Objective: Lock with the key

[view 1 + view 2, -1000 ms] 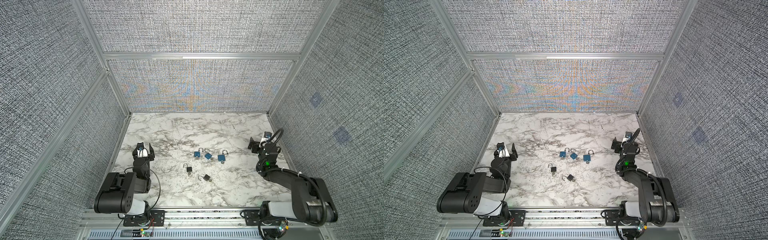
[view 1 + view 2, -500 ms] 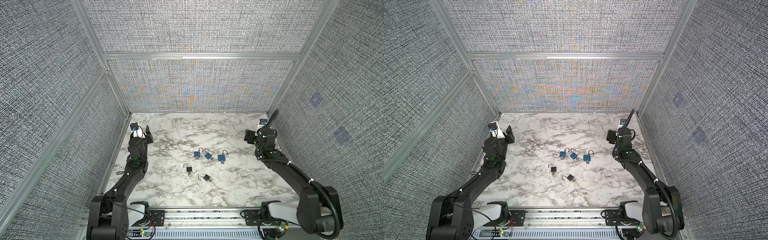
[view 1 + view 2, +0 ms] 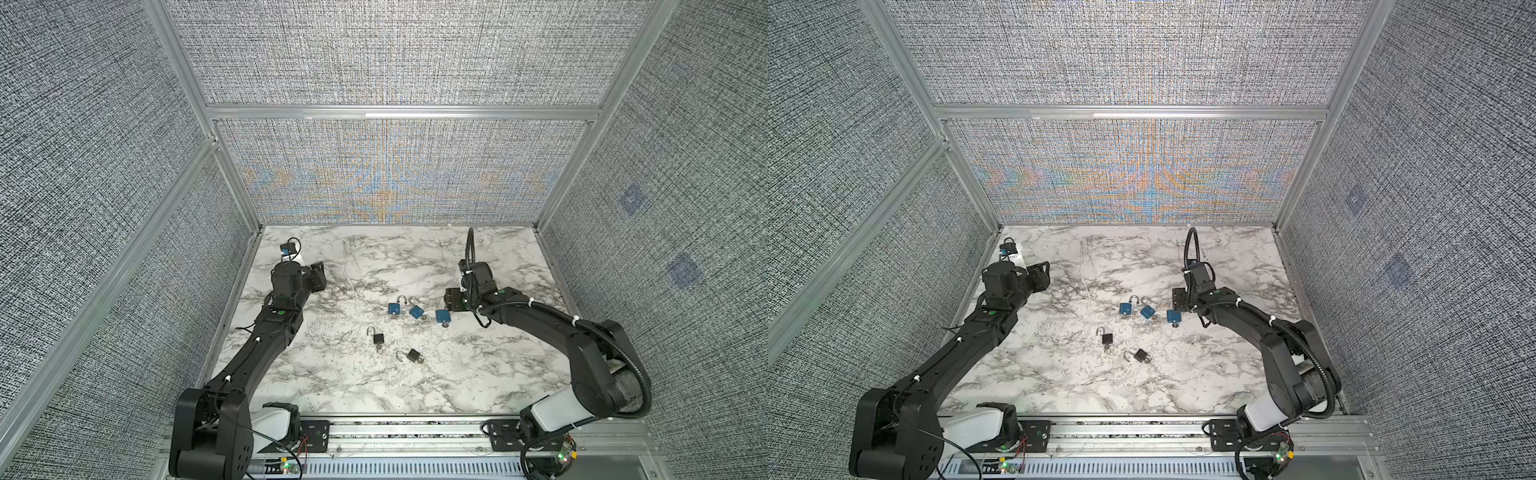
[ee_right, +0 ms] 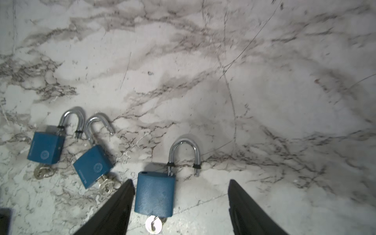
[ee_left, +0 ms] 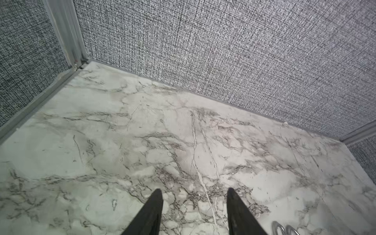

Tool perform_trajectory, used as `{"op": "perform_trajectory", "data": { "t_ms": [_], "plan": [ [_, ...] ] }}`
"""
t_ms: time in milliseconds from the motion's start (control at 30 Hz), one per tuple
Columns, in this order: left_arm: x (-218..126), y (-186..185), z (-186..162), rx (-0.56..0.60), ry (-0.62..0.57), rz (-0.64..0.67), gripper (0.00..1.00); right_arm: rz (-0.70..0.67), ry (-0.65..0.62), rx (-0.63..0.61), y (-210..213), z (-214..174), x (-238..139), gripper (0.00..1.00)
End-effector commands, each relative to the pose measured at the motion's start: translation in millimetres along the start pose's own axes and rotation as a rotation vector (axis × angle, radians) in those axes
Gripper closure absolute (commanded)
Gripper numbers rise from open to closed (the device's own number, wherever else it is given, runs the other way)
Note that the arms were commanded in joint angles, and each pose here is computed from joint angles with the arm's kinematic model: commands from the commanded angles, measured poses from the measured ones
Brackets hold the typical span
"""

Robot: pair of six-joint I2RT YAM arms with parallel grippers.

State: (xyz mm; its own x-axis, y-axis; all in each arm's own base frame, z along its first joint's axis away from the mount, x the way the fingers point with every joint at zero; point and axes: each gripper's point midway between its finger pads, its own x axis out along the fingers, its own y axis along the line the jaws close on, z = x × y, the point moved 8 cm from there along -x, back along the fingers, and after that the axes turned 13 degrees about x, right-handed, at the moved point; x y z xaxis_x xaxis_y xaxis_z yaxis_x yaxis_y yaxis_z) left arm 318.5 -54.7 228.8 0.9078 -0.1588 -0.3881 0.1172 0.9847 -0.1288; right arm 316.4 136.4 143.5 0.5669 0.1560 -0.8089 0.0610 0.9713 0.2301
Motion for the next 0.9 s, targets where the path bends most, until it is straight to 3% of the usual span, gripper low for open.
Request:
{"op": "perform_trajectory", "data": {
  "t_ms": [0,167,567,867],
  "plan": [
    [2.8,-4.5,-8.6,-0.016,0.034,-0.022,0.48,0.006,0.075,0.024,7.6,-15.0,5.7,0.30],
    [8.5,-11.0,-10.4,-0.011,0.043,-0.052,0.49,0.001,0.118,0.028,13.4,-26.5,14.5,0.37],
    [13.9,-10.6,-17.3,0.001,0.065,-0.040,0.49,-0.042,0.160,-0.003,26.4,-31.3,32.3,0.40],
    [18.7,-9.5,-21.5,0.007,0.082,-0.031,0.49,-0.104,0.189,-0.013,21.8,-38.4,38.5,0.48]
  ]
}}
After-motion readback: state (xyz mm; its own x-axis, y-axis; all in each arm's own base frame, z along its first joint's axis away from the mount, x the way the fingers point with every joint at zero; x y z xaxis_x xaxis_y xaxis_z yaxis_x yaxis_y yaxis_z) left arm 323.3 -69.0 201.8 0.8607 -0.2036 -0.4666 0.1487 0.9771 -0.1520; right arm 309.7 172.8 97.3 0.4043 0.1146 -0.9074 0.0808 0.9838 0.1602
